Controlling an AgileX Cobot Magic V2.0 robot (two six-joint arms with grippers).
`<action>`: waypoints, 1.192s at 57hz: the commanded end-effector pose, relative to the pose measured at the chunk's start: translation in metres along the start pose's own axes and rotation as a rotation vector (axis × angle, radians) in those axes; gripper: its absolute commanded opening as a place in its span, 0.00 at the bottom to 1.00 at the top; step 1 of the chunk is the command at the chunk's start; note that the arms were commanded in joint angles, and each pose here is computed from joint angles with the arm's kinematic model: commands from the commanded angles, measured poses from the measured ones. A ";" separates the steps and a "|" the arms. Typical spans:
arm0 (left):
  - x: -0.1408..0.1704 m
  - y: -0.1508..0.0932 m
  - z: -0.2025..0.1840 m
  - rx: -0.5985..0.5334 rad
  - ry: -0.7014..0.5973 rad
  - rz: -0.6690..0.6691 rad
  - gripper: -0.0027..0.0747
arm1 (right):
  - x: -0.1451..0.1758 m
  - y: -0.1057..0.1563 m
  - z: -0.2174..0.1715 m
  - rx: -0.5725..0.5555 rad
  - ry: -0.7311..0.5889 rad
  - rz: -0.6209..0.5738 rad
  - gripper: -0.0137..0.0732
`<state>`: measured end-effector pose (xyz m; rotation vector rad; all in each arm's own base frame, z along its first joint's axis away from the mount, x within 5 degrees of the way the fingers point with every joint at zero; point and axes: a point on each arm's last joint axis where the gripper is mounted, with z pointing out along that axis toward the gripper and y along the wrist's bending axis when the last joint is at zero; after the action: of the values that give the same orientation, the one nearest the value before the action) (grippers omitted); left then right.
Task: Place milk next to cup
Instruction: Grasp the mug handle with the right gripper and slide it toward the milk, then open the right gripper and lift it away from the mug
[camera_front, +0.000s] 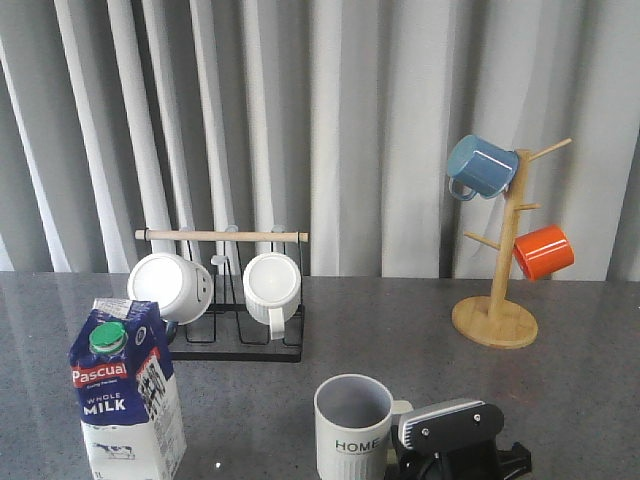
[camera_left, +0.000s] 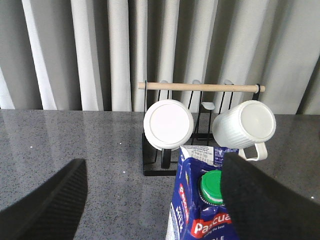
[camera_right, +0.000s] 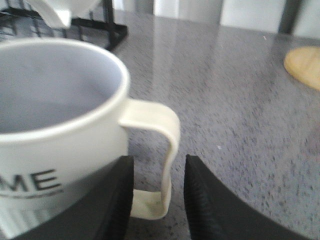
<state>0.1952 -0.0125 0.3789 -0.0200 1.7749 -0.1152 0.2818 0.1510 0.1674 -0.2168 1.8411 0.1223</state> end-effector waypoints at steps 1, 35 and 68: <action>-0.017 -0.002 -0.004 0.014 -0.104 -0.019 0.71 | -0.034 -0.001 -0.016 -0.036 -0.178 -0.013 0.47; -0.017 -0.002 -0.004 0.014 -0.104 -0.019 0.71 | -0.108 -0.086 -0.101 0.076 -0.330 -0.106 0.47; -0.017 -0.002 -0.004 0.014 -0.104 -0.019 0.71 | -0.163 -0.114 -0.212 0.152 -0.498 -0.069 0.15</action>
<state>0.1952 -0.0126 0.3789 -0.0205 1.7750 -0.1158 0.1561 0.0135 0.3676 -0.1317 1.4328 -0.0041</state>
